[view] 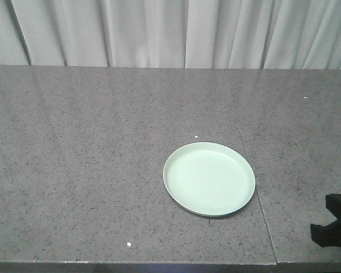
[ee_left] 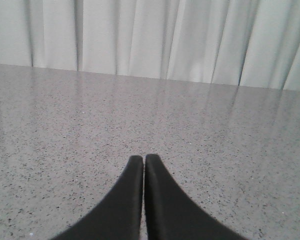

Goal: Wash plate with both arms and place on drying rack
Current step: 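Move the right gripper toward the pale green plate, then lower the open right gripper onto the plate rim nearest the robot's right side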

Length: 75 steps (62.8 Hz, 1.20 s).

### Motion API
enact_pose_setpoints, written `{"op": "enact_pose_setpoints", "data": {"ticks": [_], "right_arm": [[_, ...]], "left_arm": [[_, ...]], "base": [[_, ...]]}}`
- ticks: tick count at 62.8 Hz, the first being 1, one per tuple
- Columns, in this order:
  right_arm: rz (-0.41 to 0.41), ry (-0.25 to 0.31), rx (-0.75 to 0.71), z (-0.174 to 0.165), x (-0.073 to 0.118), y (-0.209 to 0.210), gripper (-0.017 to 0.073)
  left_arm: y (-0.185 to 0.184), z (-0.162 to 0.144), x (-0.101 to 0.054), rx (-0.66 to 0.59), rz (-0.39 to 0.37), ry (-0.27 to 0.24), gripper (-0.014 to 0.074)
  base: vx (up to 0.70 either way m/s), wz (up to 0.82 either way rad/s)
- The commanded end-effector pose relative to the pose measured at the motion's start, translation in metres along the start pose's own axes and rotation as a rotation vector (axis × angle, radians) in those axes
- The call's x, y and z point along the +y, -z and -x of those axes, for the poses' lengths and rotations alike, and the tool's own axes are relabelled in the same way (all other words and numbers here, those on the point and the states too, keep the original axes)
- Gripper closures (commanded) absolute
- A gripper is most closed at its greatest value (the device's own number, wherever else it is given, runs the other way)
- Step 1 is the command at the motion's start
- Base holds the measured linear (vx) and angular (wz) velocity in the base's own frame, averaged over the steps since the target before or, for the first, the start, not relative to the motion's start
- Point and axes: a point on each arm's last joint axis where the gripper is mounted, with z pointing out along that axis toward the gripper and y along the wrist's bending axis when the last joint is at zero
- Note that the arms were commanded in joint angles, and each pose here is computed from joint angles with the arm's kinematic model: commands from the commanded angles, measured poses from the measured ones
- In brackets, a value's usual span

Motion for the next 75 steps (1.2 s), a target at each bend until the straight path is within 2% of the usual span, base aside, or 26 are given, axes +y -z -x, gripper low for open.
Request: {"op": "enact_pose_setpoints", "data": {"ticks": [1,12,22,32,42,62,68,75], "right_arm": [[-0.006,0.004,-0.099,0.016,-0.001,0.005,0.0526],[-0.008,0.015,-0.097,0.016,-0.001,0.005,0.0419],[-0.008,0.015,-0.103,0.017,-0.001,0.005,0.0272],[-0.009,0.042,-0.105,0.017,-0.001,0.005,0.0159],[-0.003,0.138,-0.113,0.018,0.0,0.005,0.0146],[0.094,0.267,-0.179,0.033,0.01,0.002,0.0146],[0.145,0.28,-0.172,0.05,0.014,0.0,0.0146],[0.199,0.232,-0.153,0.074,0.018,-0.006,0.0146]], "left_arm": [[0.001,0.002,0.0,-0.07,-0.012,0.016,0.0599],[0.001,0.002,0.0,-0.07,-0.012,0.016,0.0599],[0.001,0.002,0.0,-0.07,-0.012,0.016,0.0599],[0.001,0.002,0.0,-0.07,-0.012,0.016,0.0599],[0.001,0.002,0.0,-0.07,-0.012,0.016,0.0599],[0.001,0.002,0.0,-0.07,-0.012,0.016,0.0599],[0.001,0.002,0.0,-0.07,-0.012,0.016,0.0599],[0.001,0.002,0.0,-0.07,-0.012,0.016,0.0599]], "base": [[0.0,0.0],[0.0,0.0],[0.0,0.0],[0.0,0.0],[0.0,0.0],[0.0,0.0],[0.0,0.0],[0.0,0.0]]}}
